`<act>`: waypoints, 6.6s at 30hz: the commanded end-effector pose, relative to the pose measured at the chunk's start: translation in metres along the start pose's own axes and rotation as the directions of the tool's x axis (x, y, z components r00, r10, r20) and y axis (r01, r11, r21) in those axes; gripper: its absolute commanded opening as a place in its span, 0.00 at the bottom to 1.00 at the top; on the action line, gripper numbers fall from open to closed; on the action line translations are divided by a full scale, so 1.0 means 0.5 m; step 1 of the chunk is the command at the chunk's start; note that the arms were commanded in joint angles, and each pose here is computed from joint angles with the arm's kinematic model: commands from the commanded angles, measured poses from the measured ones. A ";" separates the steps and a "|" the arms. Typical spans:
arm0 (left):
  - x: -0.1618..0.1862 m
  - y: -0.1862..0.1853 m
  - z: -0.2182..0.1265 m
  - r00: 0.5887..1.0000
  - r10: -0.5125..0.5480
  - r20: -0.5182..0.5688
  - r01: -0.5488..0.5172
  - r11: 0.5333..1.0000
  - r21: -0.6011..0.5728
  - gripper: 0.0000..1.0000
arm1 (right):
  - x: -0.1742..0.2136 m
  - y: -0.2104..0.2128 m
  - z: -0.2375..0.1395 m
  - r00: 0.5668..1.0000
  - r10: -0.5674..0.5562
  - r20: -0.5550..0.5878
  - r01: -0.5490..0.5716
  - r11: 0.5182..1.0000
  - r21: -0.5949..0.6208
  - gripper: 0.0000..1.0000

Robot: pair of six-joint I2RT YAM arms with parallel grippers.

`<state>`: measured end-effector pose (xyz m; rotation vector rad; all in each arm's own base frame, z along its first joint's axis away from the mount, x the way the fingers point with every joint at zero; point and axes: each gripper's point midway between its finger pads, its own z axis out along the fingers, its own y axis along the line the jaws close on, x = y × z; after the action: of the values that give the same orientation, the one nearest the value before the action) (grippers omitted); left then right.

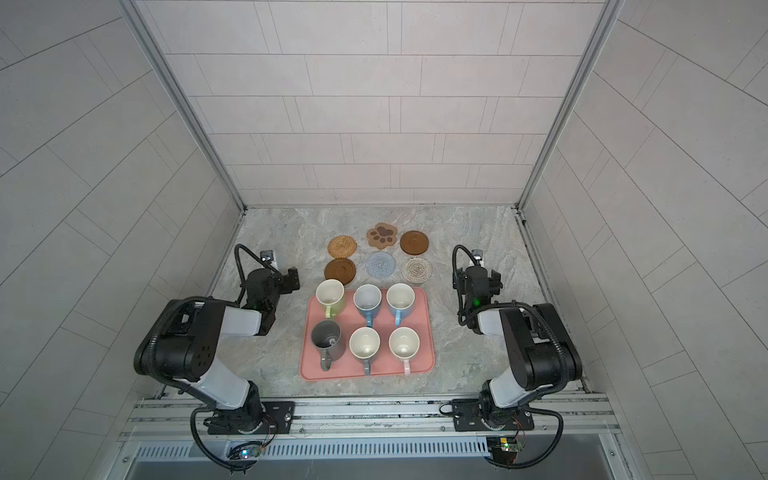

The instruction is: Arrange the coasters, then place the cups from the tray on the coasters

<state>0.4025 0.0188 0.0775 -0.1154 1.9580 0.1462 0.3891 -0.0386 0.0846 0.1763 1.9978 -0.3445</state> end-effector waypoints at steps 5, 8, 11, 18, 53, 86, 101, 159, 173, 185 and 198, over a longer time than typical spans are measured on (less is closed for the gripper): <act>-0.011 0.005 -0.006 1.000 0.008 0.018 -0.008 1.000 -0.003 1.00 | -0.009 -0.005 -0.007 1.000 -0.001 0.015 0.001 1.000 0.001 1.00; -0.011 0.006 -0.006 1.000 0.009 0.017 -0.008 1.000 -0.004 1.00 | -0.008 -0.005 -0.007 1.000 -0.001 0.014 0.001 1.000 0.000 1.00; -0.012 0.005 -0.006 1.000 0.008 0.018 -0.008 1.000 -0.003 1.00 | -0.008 -0.005 -0.007 1.000 -0.001 0.013 0.001 1.000 0.000 1.00; -0.010 0.005 -0.005 1.000 0.008 0.015 -0.008 1.000 -0.004 1.00 | -0.007 -0.004 -0.006 1.000 0.002 0.011 -0.002 1.000 -0.002 1.00; -0.231 -0.125 -0.077 0.934 -0.174 -0.311 0.239 0.954 0.182 1.00 | -0.098 0.005 -0.174 0.899 0.215 -0.381 -0.232 0.973 0.002 0.99; -0.156 -0.409 0.119 0.785 -0.103 -0.611 0.335 0.900 0.279 1.00 | -0.096 0.140 -0.194 0.829 0.180 -0.529 -0.340 0.914 -0.222 0.99; -0.090 -0.492 0.197 0.729 -0.033 -0.684 0.335 0.888 0.314 1.00 | -0.077 0.131 -0.227 0.837 0.170 -0.520 -0.326 0.918 -0.224 1.00; 0.052 -0.153 0.129 0.575 -0.268 -0.773 0.385 0.922 -0.033 1.00 | -0.051 0.204 -0.175 0.818 0.044 -0.573 -0.215 0.948 -0.234 0.99; 0.016 -0.167 0.136 0.596 -0.250 -0.763 0.399 0.917 0.011 1.00 | -0.057 0.199 -0.183 0.828 0.053 -0.558 -0.220 0.946 -0.237 1.00; -0.073 -0.164 0.160 0.662 -0.217 -0.718 0.358 0.933 0.048 1.00 | -0.065 0.183 -0.195 0.838 0.084 -0.539 -0.235 0.947 -0.218 1.00; -0.086 -0.258 0.072 0.668 -0.148 -0.729 0.400 0.898 0.184 1.00 | -0.090 0.194 -0.190 0.842 0.075 -0.534 -0.232 0.944 -0.234 1.00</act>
<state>0.4759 -0.0936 0.0759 -0.3092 2.7075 -0.4748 0.3531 0.0839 0.1427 0.2664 2.5241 0.1364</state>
